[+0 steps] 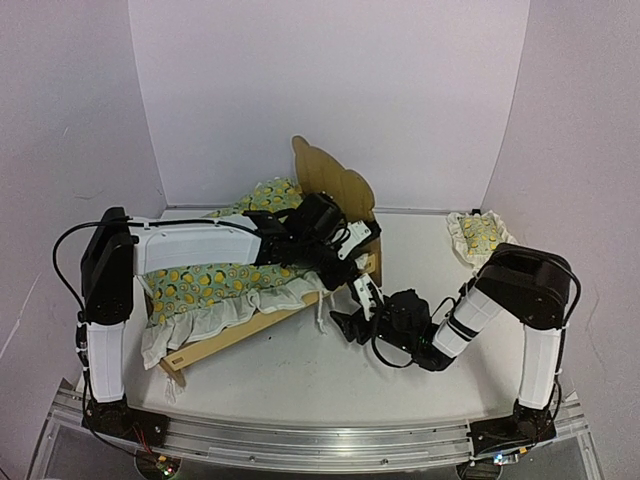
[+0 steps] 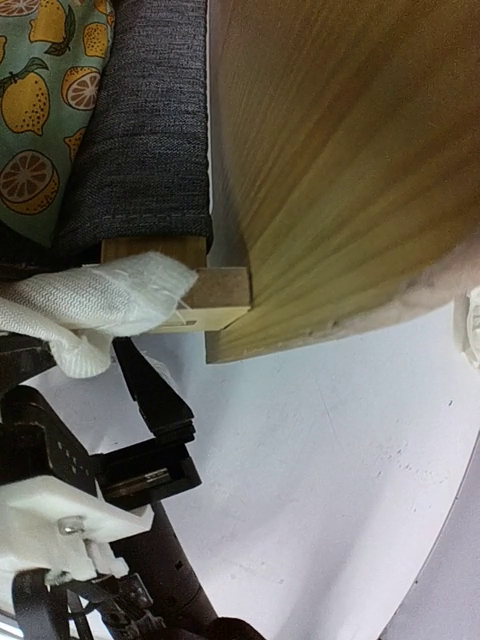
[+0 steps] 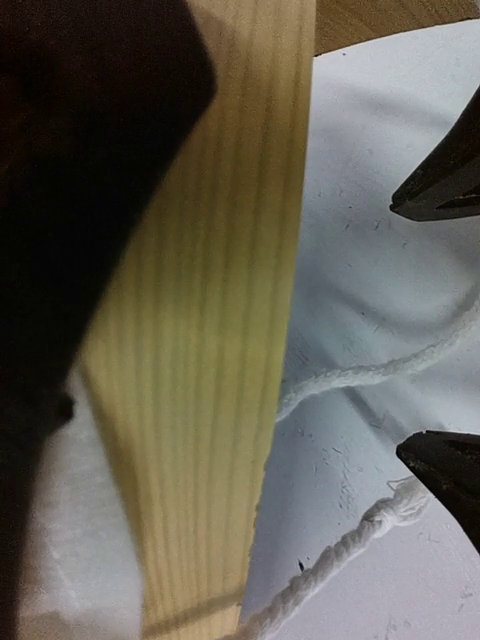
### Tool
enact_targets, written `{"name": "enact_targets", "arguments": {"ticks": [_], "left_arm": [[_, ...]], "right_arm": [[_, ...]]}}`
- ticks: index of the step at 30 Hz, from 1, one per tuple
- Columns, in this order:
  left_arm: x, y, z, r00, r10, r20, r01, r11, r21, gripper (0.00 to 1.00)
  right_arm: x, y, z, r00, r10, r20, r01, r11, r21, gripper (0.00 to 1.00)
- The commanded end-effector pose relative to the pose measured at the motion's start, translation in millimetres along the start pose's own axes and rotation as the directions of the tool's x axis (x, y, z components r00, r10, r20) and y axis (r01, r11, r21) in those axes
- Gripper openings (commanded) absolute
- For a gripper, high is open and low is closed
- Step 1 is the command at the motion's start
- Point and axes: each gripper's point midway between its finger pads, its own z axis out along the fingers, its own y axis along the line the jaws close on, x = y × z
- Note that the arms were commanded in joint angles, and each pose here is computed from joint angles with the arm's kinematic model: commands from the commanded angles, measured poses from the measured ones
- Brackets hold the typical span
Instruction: Set up the pet bed
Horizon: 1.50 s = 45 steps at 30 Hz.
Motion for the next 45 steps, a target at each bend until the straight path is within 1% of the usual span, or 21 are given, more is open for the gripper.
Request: {"name": "enact_targets", "arguments": {"ticks": [1,5,7,9,12,13,14,15,17,21,25,26,27,28,30,32,33,35,36,41,45], "left_arm": [[-131.4,37.4,-111.5,0.906,0.106,0.41,-0.022,0.978,-0.205,0.0],[-133.0,41.9,-115.3,0.904,0.101,0.416,-0.009,0.976,-0.218,0.0],[-133.2,44.5,-117.7,0.902,0.094,0.421,0.001,0.975,-0.22,0.0],[-132.8,46.4,-119.9,0.9,0.087,0.428,0.01,0.976,-0.219,0.0],[-131.4,49.8,-120.7,0.897,0.081,0.434,0.019,0.975,-0.222,0.0],[-130.9,50.6,-120.3,0.896,0.079,0.436,0.021,0.975,-0.22,0.0],[-130.4,50.7,-119.1,0.896,0.077,0.437,0.022,0.976,-0.218,0.0],[-129.4,51.3,-117.4,0.897,0.075,0.435,0.024,0.976,-0.218,0.0],[-127.4,52.2,-113.1,0.9,0.074,0.43,0.024,0.976,-0.218,0.0],[-121.7,50.9,-103.3,0.907,0.07,0.415,0.019,0.978,-0.207,0.0],[-113.8,48.5,-89.9,0.916,0.06,0.397,0.018,0.981,-0.191,0.0],[-111.3,49.1,-86.6,0.919,0.058,0.391,0.019,0.981,-0.191,0.0],[-109.6,49.7,-83.8,0.92,0.055,0.388,0.022,0.981,-0.191,0.0],[-108.5,51.2,-82.1,0.921,0.052,0.387,0.025,0.981,-0.192,0.0],[-108.2,54.0,-81.1,0.92,0.047,0.39,0.033,0.98,-0.194,0.0],[-109.3,57.0,-82.0,0.917,0.043,0.396,0.042,0.978,-0.203,0.0],[-109.5,58.7,-82.0,0.917,0.041,0.398,0.047,0.977,-0.208,0.0],[-111.1,60.1,-83.3,0.915,0.035,0.403,0.054,0.977,-0.208,0.0],[-111.2,59.9,-83.6,0.914,0.033,0.404,0.056,0.977,-0.206,0.0],[-110.5,59.0,-84.8,0.913,0.02,0.408,0.065,0.979,-0.194,0.0],[-110.2,58.0,-86.5,0.912,0.016,0.41,0.068,0.98,-0.188,0.0]], "right_arm": [[-31.1,-6.7,21.4,0.992,-0.052,0.112,0.046,0.997,0.058,0.74],[-32.9,-10.3,35.5,0.992,-0.024,0.121,0.014,0.997,0.082,0.66],[-33.4,-9.5,41.8,0.994,-0.003,0.112,-0.006,0.997,0.078,0.57],[-32.2,-6.9,43.2,0.994,0.003,0.11,-0.01,0.998,0.065,0.52],[-33.2,0.4,42.5,0.994,0.014,0.112,-0.017,1.0,0.02,0.27],[-34.0,0.8,41.2,0.993,0.015,0.113,-0.017,1.0,0.017,0.16],[-34.3,-0.2,38.7,0.992,0.051,0.114,-0.053,0.998,0.019,0.06],[-34.6,-1.8,35.7,0.991,0.064,0.114,-0.067,0.997,0.024,0.02],[-38.0,-2.0,27.6,0.99,0.075,0.116,-0.078,0.997,0.021,0.0],[-40.2,-17.8,2.7,0.99,0.11,0.09,-0.119,0.988,0.099,0.0],[-28.0,-27.1,-27.2,0.991,0.127,-0.037,-0.12,0.981,0.152,0.0],[-25.5,-25.5,-34.4,0.989,0.131,-0.064,-0.121,0.983,0.141,0.0],[-22.7,-15.9,-39.9,0.988,0.121,-0.091,-0.114,0.99,0.084,0.0],[-22.2,-3.1,-43.4,0.989,0.102,-0.107,-0.102,0.995,0.007,0.04],[-20.6,23.3,-46.1,0.989,0.058,-0.139,-0.079,0.986,-0.149,0.22],[-23.4,34.2,-46.9,0.99,0.042,-0.132,-0.069,0.975,-0.212,0.3],[-32.0,36.0,-46.2,0.994,0.058,-0.094,-0.078,0.972,-0.223,0.36],[-49.3,39.8,-47.1,0.994,0.107,0.009,-0.102,0.965,-0.241,0.56],[-53.7,41.3,-45.7,0.989,0.14,0.052,-0.124,0.962,-0.244,0.62],[-77.1,62.4,-19.4,0.953,0.225,0.202,-0.168,0.95,-0.263,0.71],[-67.2,68.3,9.9,0.949,0.24,0.203,-0.19,0.952,-0.238,0.75]]}}
